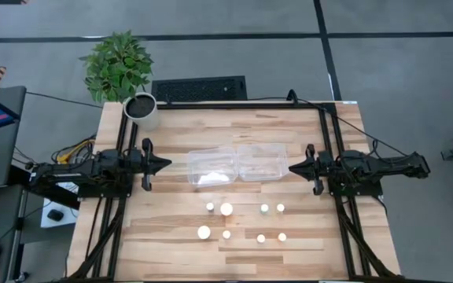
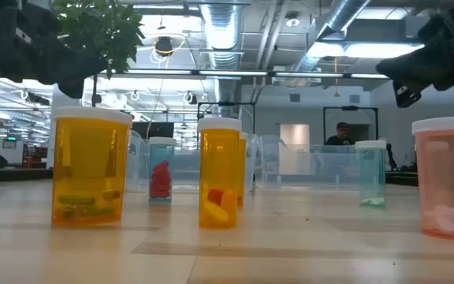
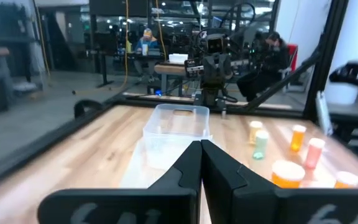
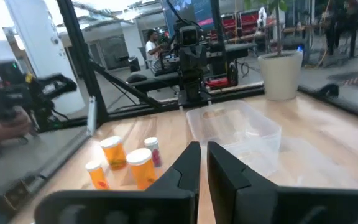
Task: Pick and place medicine bottles into bin by pill shape (circle, oval)
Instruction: Put the yellow pill bottle into the right transparent bin
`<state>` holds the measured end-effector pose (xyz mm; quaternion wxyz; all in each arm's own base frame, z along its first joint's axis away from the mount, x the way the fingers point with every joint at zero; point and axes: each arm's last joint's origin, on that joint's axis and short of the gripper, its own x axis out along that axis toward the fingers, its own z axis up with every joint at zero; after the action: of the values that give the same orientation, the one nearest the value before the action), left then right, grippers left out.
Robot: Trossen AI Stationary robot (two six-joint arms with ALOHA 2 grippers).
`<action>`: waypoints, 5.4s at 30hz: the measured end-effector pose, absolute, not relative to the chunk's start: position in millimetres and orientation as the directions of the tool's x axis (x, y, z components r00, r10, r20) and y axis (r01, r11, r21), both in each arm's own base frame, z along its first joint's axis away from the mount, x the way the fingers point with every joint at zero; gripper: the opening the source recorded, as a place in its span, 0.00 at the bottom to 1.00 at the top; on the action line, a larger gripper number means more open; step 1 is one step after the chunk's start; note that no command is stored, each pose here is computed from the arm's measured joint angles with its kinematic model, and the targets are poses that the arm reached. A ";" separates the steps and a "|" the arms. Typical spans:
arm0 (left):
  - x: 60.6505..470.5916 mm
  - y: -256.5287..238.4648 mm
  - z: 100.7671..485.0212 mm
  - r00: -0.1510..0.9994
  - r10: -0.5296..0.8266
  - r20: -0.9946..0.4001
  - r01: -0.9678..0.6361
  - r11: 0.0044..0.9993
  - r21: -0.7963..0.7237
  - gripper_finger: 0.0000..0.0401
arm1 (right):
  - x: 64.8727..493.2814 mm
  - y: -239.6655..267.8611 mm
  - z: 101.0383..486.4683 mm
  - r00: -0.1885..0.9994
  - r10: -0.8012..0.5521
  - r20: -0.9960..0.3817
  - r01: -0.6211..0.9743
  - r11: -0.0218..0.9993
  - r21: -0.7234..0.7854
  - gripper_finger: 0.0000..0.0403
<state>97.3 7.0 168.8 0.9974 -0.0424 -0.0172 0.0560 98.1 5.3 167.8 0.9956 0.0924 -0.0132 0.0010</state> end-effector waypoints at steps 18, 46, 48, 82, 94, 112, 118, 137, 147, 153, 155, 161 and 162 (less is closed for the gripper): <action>96.3 9.4 177.4 0.973 0.197 0.117 -0.149 0.932 -0.332 0.00 | 97.9 5.3 170.6 0.999 -0.003 0.055 -0.021 0.903 0.429 0.11; 98.8 -1.2 224.7 0.927 -0.008 0.376 0.214 0.833 -0.510 0.59 | 97.1 8.9 252.3 0.987 0.017 -0.160 0.020 0.974 0.226 0.58; 101.7 -3.2 235.8 0.935 -0.033 0.354 0.220 0.835 -0.504 0.60 | 102.2 11.5 254.4 0.974 0.034 -0.223 0.018 0.973 0.229 0.56; 148.9 -24.7 298.9 0.973 -0.157 0.168 0.202 0.932 -0.301 0.59 | 157.1 116.3 184.1 0.781 0.041 -0.624 0.068 0.986 0.150 0.59; 148.9 -24.7 298.8 0.973 -0.156 0.167 0.201 0.932 -0.301 0.59 | 163.6 124.2 163.3 0.755 -0.061 -0.653 0.117 0.992 0.043 0.61; 149.3 -24.8 296.1 0.978 -0.157 0.139 0.189 0.946 -0.262 0.59 | 171.0 129.9 149.0 0.739 -0.077 -0.670 0.138 0.990 0.039 0.60; 149.3 -24.8 296.1 0.978 -0.157 0.138 0.189 0.946 -0.262 0.59 | 171.7 128.7 148.9 0.737 -0.082 -0.671 0.141 0.989 0.034 0.51; 149.3 -24.8 296.1 0.978 -0.157 0.139 0.190 0.945 -0.265 0.59 | 170.5 126.4 150.7 0.732 -0.086 -0.676 0.139 0.990 0.025 0.28; 148.7 -24.7 296.4 0.977 -0.157 0.142 0.190 0.945 -0.266 0.59 | 171.9 99.4 189.3 0.825 -0.092 -0.557 0.129 0.991 0.028 0.29; 146.5 -24.4 297.5 0.976 -0.157 0.150 0.192 0.946 -0.261 0.59 | 175.7 63.4 211.5 0.860 -0.205 -0.468 0.212 0.977 -0.038 0.29; 143.8 -23.9 298.5 0.975 -0.157 0.155 0.193 0.946 -0.261 0.59 | 177.6 51.0 214.9 0.854 -0.256 -0.454 0.250 0.965 -0.073 0.29; 126.0 -21.0 302.6 0.972 -0.158 0.175 0.197 0.952 -0.233 0.59 | 193.3 21.2 219.6 0.861 -0.303 -0.409 0.285 0.953 -0.106 0.29; 122.4 -20.3 303.3 0.971 -0.154 0.181 0.194 0.953 -0.231 0.59 | 196.8 17.3 219.5 0.865 -0.299 -0.403 0.281 0.954 -0.106 0.29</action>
<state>122.4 -20.3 303.3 0.9850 -0.1244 -0.0807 -0.0885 196.8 17.3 219.5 0.9654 -0.0218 0.2121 -0.1503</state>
